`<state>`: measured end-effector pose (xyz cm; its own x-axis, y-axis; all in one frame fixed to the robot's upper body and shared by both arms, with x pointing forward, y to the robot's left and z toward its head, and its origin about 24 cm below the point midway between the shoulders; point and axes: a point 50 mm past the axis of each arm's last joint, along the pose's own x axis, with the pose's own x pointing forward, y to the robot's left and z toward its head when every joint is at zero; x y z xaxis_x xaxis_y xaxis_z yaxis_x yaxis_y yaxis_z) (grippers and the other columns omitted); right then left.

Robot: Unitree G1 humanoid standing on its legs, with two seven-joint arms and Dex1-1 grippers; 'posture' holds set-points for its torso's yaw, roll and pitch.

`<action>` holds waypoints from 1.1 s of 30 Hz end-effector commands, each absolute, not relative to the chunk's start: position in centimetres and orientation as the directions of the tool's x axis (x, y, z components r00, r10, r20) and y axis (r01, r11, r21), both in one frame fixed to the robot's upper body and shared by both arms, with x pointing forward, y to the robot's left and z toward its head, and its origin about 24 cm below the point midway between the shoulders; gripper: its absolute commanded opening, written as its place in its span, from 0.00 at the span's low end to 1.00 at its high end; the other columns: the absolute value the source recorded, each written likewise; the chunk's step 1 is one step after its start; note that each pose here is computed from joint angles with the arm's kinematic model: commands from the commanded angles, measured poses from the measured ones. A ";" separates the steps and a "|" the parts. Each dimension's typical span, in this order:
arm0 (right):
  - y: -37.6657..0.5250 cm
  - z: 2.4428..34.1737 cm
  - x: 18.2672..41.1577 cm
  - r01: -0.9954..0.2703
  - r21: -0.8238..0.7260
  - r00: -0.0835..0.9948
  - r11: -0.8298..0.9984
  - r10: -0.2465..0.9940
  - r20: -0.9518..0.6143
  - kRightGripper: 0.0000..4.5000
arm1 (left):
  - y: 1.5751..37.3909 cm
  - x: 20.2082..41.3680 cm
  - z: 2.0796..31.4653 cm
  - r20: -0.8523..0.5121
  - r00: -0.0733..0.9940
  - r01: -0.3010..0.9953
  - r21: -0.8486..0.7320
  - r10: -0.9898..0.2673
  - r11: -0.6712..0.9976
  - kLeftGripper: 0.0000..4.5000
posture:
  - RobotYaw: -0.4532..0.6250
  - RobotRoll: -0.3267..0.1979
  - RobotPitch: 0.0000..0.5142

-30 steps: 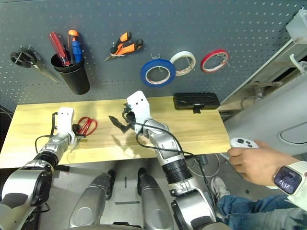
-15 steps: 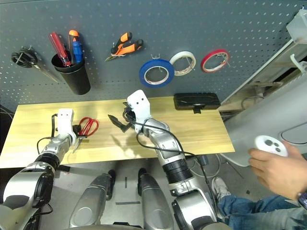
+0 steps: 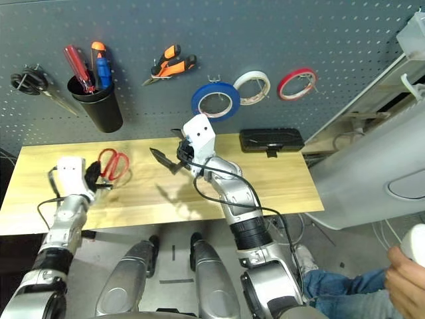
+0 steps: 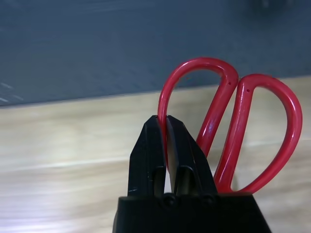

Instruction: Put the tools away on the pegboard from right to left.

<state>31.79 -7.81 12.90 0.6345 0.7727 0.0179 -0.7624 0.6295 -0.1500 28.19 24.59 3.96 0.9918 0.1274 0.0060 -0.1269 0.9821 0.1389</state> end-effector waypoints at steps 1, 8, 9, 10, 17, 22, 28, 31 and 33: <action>-7.3 14.0 31.6 -0.778 -0.163 0.605 0.607 0.793 0.069 1.00 | 25.8 26.7 3.9 0.031 0.985 -0.170 0.172 0.167 0.970 0.00 | 0.46 0.62 0.50; -5.6 16.1 31.2 -0.807 -0.169 0.546 0.565 0.824 0.151 1.00 | 27.3 25.7 5.2 0.131 0.970 -0.226 0.174 0.205 0.958 0.00 | 0.47 0.62 0.50; -5.5 16.3 31.2 -0.810 -0.169 0.540 0.561 0.827 0.158 1.00 | 27.5 25.7 5.5 0.150 0.966 -0.234 0.173 0.209 0.957 0.00 | 0.47 0.62 0.50; -5.4 16.4 31.2 -0.812 -0.170 0.536 0.559 0.828 0.162 1.00 | 27.5 25.7 5.7 0.163 0.964 -0.238 0.174 0.210 0.956 0.00 | 0.47 0.62 0.49; -4.4 17.2 31.1 -0.827 -0.171 0.501 0.535 0.841 0.205 1.00 | 27.8 26.7 9.4 0.342 0.916 -0.272 0.151 0.208 0.950 0.00 | 0.47 0.62 0.49; -3.9 17.9 31.0 -0.834 -0.159 0.486 0.529 0.839 0.244 1.00 | 27.8 26.7 11.8 0.457 0.867 -0.297 0.152 0.200 0.943 0.00 | 0.47 0.62 0.49; -3.6 18.8 30.7 -0.846 -0.139 0.463 0.515 0.839 0.286 1.00 | 28.0 26.4 13.9 0.554 0.809 -0.329 0.150 0.196 0.932 0.00 | 0.48 0.62 0.50; -3.4 19.0 30.6 -0.851 -0.130 0.456 0.509 0.838 0.299 1.00 | 28.0 26.3 14.4 0.578 0.794 -0.332 0.152 0.189 0.931 0.00 | 0.48 0.62 0.49; -3.3 19.1 30.6 -0.853 -0.126 0.453 0.507 0.838 0.303 1.00 | 28.0 26.2 14.8 0.593 0.783 -0.337 0.150 0.188 0.930 0.00 | 0.48 0.62 0.49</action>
